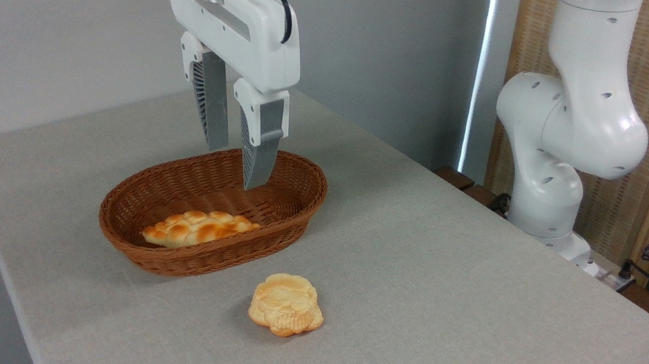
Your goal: Put bread into the basket
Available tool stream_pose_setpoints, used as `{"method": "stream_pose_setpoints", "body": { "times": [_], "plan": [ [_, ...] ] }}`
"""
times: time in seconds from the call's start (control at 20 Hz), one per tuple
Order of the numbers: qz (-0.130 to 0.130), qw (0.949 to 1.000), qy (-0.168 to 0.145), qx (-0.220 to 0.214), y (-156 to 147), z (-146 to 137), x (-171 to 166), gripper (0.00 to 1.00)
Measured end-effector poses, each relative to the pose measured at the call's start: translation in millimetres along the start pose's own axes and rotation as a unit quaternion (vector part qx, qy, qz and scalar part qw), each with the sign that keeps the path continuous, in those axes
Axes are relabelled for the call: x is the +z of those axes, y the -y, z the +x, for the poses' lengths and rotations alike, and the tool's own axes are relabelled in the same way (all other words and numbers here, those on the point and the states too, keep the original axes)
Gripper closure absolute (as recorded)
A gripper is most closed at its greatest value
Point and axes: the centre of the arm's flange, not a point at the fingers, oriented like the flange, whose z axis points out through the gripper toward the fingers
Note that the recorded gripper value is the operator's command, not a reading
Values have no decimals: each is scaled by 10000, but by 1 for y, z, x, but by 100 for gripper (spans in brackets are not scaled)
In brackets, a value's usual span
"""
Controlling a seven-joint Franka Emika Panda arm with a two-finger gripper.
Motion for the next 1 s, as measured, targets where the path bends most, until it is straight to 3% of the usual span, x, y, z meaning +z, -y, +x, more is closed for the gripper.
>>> {"method": "stream_pose_setpoints", "body": {
  "times": [1.0],
  "plan": [
    [3,10000,-1,-35,3,-3,0,0]
  ]
}}
